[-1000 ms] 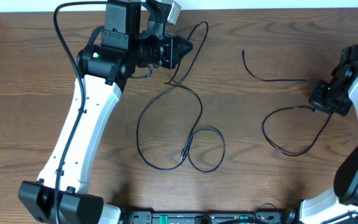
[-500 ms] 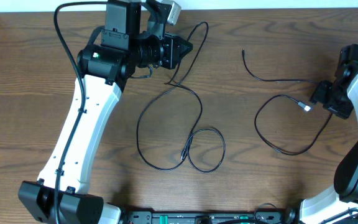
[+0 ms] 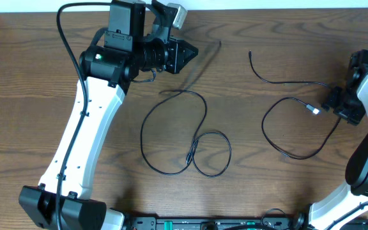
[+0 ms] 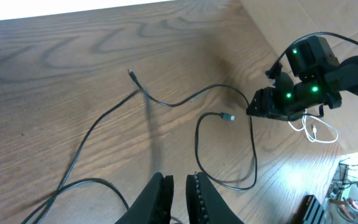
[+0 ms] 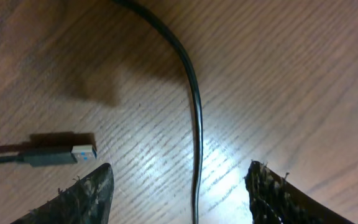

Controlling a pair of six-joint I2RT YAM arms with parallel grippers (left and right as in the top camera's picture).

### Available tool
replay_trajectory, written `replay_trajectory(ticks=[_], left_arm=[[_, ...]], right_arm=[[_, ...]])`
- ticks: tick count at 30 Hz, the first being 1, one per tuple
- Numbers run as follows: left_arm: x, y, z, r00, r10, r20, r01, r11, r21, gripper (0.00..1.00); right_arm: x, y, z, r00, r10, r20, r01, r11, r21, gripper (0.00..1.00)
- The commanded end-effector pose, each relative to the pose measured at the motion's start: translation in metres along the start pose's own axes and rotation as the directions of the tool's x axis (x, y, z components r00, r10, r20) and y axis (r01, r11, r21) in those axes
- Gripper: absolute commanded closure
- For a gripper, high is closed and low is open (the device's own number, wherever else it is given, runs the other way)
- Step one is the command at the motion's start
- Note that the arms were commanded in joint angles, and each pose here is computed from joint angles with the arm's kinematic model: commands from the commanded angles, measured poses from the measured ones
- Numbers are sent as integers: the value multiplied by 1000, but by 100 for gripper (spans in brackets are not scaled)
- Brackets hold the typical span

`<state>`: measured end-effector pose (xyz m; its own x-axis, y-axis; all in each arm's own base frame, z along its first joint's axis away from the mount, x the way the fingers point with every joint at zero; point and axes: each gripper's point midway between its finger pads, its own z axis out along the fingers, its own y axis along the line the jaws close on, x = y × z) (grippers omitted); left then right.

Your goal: Untangle cables

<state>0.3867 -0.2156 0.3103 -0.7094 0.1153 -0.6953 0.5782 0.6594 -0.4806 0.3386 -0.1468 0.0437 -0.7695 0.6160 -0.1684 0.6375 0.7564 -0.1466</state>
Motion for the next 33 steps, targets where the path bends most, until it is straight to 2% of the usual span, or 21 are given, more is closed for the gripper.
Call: replay_trajectory(ticks=[1,5,15,23,26,27,33], left_arm=[[-8,-14,-12,998,62,32,-63,998,20,85],[-8,-14,-12,998,61,32,-62,998,20,83],[-4,-13,-12,999,47,13,-48,999,19,50],[-2,-13,-12,999,43,7,-43,999,18,44],[-2,-13,-12,999,43,7,-43,999,18,40],[-2,-13,-12,999,43,7,-43,999,18,35],[-1,-13,-12,999,41,5,-41,999,18,31]], right_arm=[[0,-3,10,1000,17,-10,-17,1000,26,36],[-3,0,17,1000,19,-3,-19,1000,23,37],[6,0,38,1000,5,-6,-5,1000,24,36],[14,-9,53,1000,28,-8,-27,999,27,38],[13,-12,54,999,37,-7,-37,999,28,47],[12,-13,54,999,41,-7,-41,999,27,51],[11,-14,55,999,53,-9,-53,999,7,66]])
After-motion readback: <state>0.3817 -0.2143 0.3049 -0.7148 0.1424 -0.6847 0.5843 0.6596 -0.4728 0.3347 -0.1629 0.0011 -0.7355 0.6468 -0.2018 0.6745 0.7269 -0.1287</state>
